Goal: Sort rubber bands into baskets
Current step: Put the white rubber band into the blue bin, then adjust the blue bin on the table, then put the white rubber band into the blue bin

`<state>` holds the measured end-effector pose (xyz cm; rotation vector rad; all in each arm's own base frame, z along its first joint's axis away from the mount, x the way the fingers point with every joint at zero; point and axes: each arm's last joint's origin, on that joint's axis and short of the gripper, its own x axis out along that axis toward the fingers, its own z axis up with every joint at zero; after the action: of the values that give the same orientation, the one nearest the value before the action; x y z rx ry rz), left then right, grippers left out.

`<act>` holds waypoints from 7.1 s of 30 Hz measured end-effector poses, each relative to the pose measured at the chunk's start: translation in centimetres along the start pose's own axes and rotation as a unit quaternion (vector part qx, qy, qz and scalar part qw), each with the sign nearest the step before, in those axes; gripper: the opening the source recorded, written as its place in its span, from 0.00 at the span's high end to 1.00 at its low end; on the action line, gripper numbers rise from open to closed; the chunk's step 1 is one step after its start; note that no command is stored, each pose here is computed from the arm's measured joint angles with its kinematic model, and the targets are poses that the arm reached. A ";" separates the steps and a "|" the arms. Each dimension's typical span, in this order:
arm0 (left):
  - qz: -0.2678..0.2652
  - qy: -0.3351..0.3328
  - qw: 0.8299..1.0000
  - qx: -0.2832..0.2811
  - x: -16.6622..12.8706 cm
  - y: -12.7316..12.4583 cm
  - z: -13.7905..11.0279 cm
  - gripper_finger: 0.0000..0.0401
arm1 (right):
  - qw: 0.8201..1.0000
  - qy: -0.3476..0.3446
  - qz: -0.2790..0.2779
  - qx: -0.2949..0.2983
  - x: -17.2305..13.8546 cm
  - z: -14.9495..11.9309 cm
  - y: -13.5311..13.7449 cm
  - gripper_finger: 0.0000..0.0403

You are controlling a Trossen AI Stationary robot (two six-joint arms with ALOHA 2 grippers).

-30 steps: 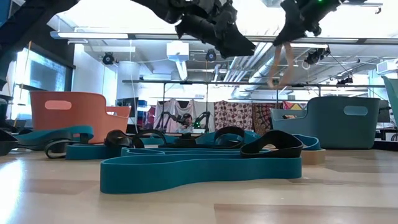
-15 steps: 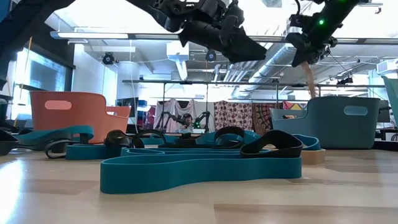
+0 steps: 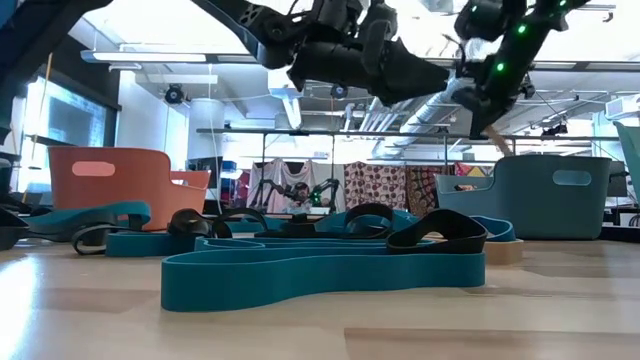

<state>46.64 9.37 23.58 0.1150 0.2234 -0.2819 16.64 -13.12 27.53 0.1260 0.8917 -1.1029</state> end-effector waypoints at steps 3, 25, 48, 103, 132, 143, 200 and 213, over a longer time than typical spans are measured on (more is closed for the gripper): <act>-0.004 0.003 1.000 -0.001 0.1 -0.5 -0.7 0.52 | 1.000 0.025 -0.008 -0.006 1.3 0.0 0.3 1.00; 0.027 -0.033 0.999 0.000 -5.7 -5.4 -2.4 0.52 | 0.989 0.144 0.016 -0.001 11.1 -0.8 2.8 1.00; 0.108 -0.022 0.994 0.001 -13.6 -8.9 -2.7 0.52 | 0.987 0.122 0.099 0.044 11.9 -0.3 3.8 0.79; 0.108 -0.013 0.994 0.009 -14.5 -10.3 -3.0 0.62 | 0.934 0.323 -0.061 0.140 -1.7 -6.3 -4.8 1.00; 0.109 -0.011 0.994 0.008 -14.5 -10.3 -3.0 0.62 | 0.913 0.354 -0.110 0.168 -0.5 -8.4 -4.7 1.00; 0.109 -0.011 0.994 0.005 -14.5 -10.3 -3.0 0.62 | 0.923 0.322 -0.065 0.200 0.2 -9.8 -3.9 1.00; 0.051 0.055 0.997 0.013 -13.6 -13.1 -4.0 0.62 | 0.946 0.150 0.217 -0.189 -9.5 -7.0 22.2 0.74; 0.051 0.057 0.997 0.012 -13.6 -13.1 -4.0 0.62 | 0.879 0.136 0.266 -0.370 -5.4 -6.3 24.2 0.69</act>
<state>29.30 1.05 21.84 0.1667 0.3267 -0.1767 31.92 5.59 19.16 -0.1123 1.3789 -0.1822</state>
